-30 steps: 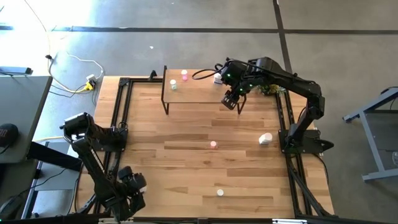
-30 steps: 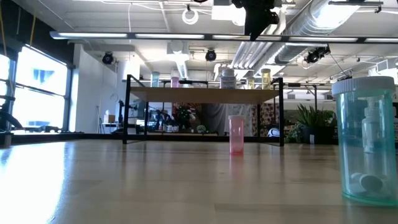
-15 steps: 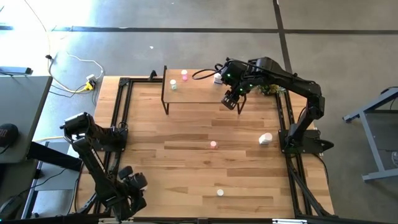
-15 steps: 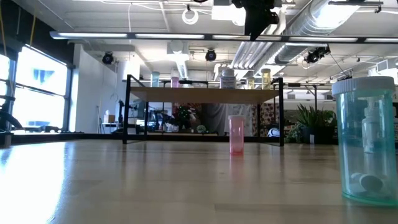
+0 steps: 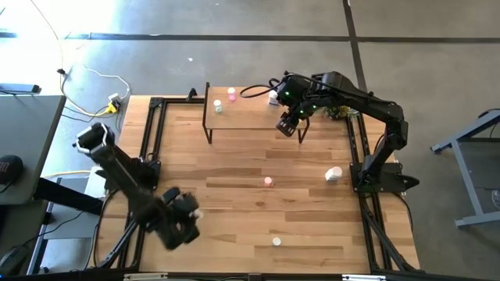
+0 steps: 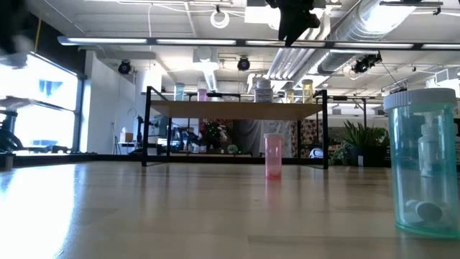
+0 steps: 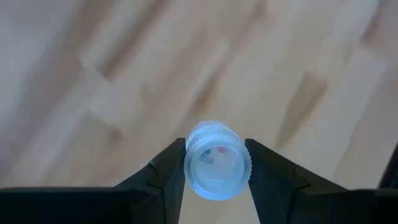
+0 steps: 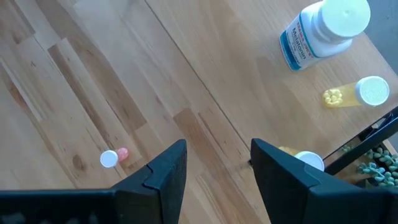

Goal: Pick and place medicine bottles onto shelf by color
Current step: Put the transparent pill bottle on the shelf

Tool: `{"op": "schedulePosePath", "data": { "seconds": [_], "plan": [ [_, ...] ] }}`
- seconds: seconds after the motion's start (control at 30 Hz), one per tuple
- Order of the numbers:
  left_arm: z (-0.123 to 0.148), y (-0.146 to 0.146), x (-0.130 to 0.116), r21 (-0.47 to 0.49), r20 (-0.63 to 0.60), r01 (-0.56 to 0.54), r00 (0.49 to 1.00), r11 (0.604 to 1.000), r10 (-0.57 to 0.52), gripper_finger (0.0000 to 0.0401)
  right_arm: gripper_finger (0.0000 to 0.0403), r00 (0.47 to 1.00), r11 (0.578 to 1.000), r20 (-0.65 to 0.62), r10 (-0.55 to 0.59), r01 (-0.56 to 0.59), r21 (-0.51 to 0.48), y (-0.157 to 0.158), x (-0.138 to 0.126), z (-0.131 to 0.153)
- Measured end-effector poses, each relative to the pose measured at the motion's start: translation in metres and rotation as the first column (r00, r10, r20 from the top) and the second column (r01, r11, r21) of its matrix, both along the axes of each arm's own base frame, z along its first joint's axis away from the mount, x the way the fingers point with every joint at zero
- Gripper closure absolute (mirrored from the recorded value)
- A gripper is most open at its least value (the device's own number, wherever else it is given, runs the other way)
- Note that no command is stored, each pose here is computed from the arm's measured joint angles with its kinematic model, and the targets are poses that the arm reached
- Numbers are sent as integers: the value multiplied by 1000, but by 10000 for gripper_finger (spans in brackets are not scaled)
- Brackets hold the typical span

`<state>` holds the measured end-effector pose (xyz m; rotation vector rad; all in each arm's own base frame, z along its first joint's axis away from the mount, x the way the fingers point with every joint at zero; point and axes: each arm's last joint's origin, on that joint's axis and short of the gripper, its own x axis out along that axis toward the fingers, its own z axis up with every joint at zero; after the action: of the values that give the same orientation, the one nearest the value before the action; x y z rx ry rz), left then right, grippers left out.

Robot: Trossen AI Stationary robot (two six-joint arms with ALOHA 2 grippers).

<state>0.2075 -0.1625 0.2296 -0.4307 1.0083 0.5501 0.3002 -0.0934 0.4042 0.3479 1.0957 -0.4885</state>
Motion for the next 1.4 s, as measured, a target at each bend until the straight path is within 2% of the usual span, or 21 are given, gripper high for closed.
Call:
{"op": "schedulePosePath", "data": {
  "seconds": [0.23, 0.43, 0.77, 0.9, 1.13, 1.4],
  "plan": [
    [42, 74, 12, 89, 95, -22, 995, 996, 13, 258, 233, 1000, 1000, 0, -3, 3, 1, 0, 0, 0],
    [67, 134, 12, 195, 109, 2, 994, 981, -24, 261, 233, 1000, 1000, 3, -3, 3, -1, 0, 0, 0],
    [107, 223, 16, 281, 140, 62, 985, 958, -105, 258, 233, 1000, 1000, 21, -19, 19, -4, -1, 2, 1],
    [118, 252, 17, 316, 171, 61, 978, 947, -120, 257, 233, 999, 1000, 35, 13, -12, -24, -1, 4, 2],
    [128, 293, 19, 354, 141, 65, 982, 933, -122, 257, 233, 997, 997, 55, 52, -48, -58, -7, 5, 3],
    [134, 327, 36, 330, 117, 110, 981, 938, -156, 256, 233, 998, 998, 54, 20, -16, -64, -20, 1, 3]
  ]
}}
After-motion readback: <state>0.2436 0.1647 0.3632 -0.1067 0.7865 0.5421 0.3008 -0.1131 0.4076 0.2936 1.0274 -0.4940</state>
